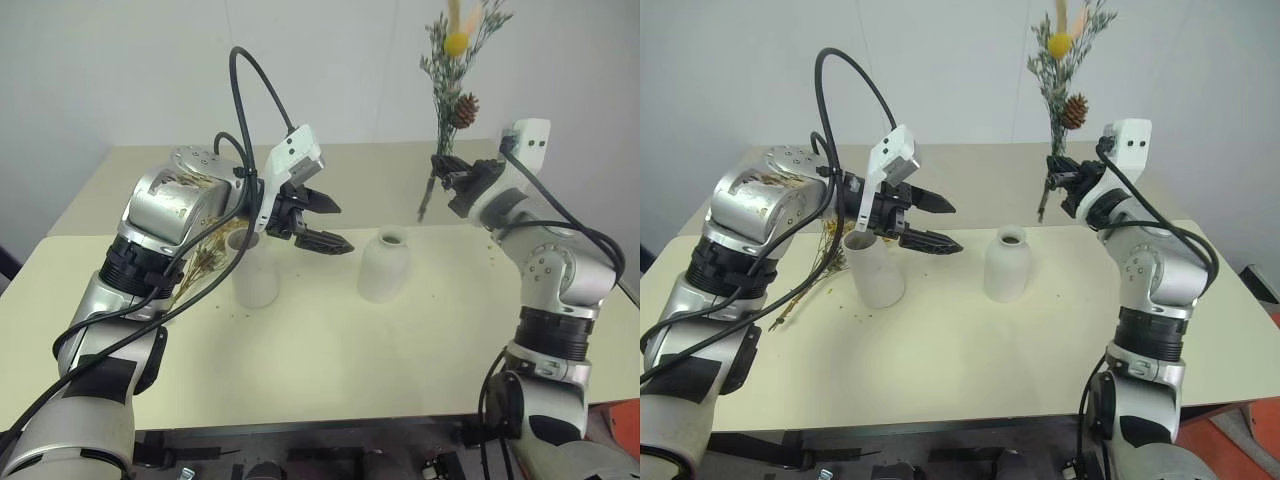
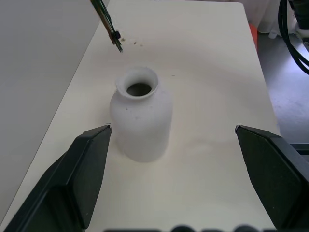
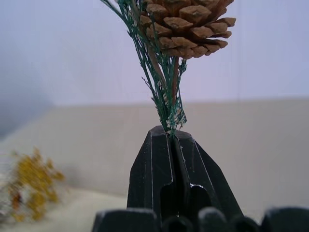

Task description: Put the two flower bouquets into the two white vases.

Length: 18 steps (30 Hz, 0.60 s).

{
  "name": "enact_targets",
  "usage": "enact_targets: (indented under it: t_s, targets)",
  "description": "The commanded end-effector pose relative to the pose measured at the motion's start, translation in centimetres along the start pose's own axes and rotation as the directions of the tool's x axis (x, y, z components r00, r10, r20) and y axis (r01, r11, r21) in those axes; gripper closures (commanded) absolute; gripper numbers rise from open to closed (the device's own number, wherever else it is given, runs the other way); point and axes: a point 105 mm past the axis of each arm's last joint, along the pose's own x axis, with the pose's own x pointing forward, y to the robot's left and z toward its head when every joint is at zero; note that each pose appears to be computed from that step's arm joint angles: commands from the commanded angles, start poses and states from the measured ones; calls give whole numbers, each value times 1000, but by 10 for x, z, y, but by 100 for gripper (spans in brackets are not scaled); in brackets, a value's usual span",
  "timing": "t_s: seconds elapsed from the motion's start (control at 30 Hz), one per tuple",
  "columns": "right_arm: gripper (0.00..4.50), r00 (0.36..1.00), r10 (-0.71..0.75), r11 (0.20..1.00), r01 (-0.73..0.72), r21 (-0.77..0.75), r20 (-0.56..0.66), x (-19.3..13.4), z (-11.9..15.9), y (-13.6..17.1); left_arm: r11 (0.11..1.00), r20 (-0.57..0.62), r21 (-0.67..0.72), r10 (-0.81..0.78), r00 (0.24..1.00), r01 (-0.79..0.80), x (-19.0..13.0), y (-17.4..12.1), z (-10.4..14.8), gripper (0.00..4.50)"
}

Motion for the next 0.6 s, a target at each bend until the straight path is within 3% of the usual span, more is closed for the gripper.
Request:
enact_targets:
  t_s: [0.03, 0.17, 0.4, 0.6]
  targets:
    - [449, 988, 53, 998, -50, -25, 143, -6, 32, 17, 999, 32, 22, 23, 999, -24, -9, -2, 10, 0]
    - [449, 983, 92, 996, -93, -2, 160, -8, 36, 29, 999, 31, 16, 33, 999, -33, -10, -1, 9, 0]
    - [449, 979, 177, 984, -178, 1, 96, -16, 13, 50, 999, 24, 5, 46, 999, -46, -10, 2, 8, 0]
    - [449, 986, 150, 989, -149, -24, 65, -17, -7, 45, 999, 25, 5, 40, 999, -41, -9, 2, 8, 0]
